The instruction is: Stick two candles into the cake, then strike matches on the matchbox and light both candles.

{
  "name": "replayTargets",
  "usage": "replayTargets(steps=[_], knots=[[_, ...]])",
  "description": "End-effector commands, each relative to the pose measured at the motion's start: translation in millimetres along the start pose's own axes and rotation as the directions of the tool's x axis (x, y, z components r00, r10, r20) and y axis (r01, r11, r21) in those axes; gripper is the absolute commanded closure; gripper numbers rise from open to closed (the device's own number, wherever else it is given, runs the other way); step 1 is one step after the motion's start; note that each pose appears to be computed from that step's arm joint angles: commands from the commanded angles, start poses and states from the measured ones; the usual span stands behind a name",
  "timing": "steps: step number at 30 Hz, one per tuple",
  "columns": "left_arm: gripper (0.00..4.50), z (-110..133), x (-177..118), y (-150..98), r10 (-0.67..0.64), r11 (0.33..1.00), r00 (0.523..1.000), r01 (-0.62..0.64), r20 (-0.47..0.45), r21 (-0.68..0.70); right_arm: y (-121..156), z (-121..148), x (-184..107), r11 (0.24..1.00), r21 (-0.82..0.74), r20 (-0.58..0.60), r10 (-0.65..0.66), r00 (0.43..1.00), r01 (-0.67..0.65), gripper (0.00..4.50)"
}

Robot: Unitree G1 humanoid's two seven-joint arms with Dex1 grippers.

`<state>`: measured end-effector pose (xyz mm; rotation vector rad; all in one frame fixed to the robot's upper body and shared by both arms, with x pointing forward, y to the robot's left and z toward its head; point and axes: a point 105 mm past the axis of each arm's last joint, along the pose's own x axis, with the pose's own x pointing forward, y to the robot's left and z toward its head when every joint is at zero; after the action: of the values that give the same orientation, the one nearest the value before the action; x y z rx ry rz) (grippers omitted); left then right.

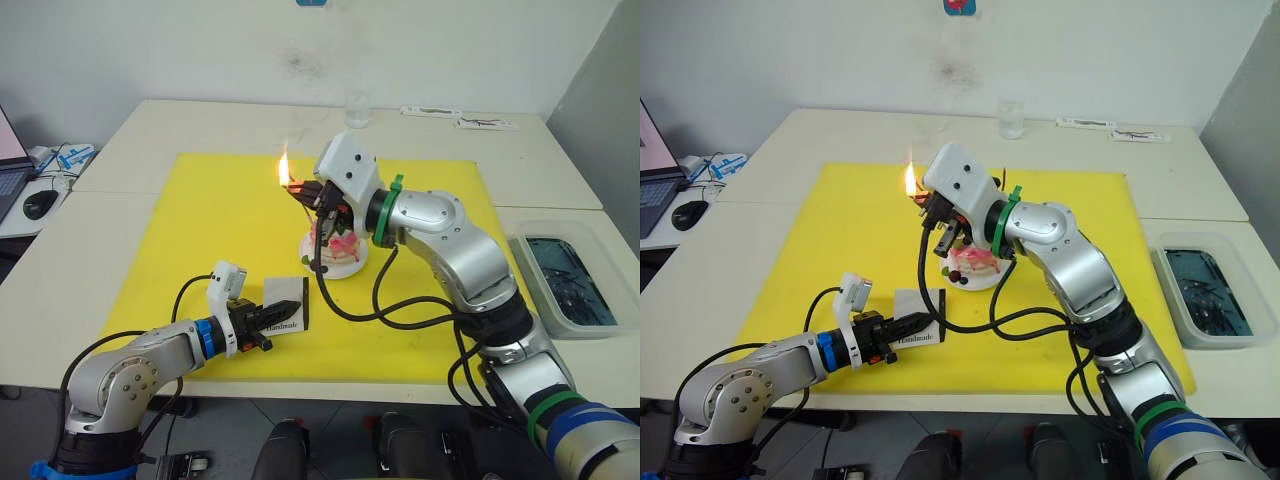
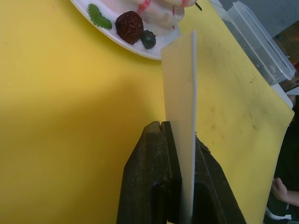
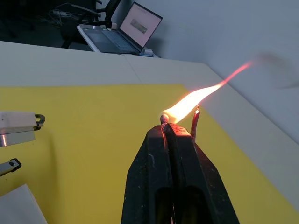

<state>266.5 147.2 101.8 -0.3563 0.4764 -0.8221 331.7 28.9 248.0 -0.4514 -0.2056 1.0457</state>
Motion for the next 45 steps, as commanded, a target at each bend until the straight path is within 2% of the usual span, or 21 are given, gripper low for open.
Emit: replayTargets(steps=[1, 36, 45], knots=[[4.5, 2.8, 2.5, -6.7, -0.028, 0.999, 0.999, 0.028, 0.015, 0.02, -8.3, 17.5, -0.7, 0.999, -0.04, 0.053, -0.032, 0.998, 0.034, 4.46], [4.5, -1.1, 0.3, -7.0, -0.027, 1.0, 1.0, 0.027, 0.012, 0.015, -10.5, 17.5, 3.9, 0.998, -0.042, 0.067, -0.035, 0.997, 0.038, 4.46], [4.5, 1.8, -2.1, -10.9, -0.051, 0.999, 0.999, 0.05, 0.016, 0.009, -12.0, 20.4, -5.1, 0.999, -0.022, 0.088, -0.046, 0.995, 0.048, 4.46]])
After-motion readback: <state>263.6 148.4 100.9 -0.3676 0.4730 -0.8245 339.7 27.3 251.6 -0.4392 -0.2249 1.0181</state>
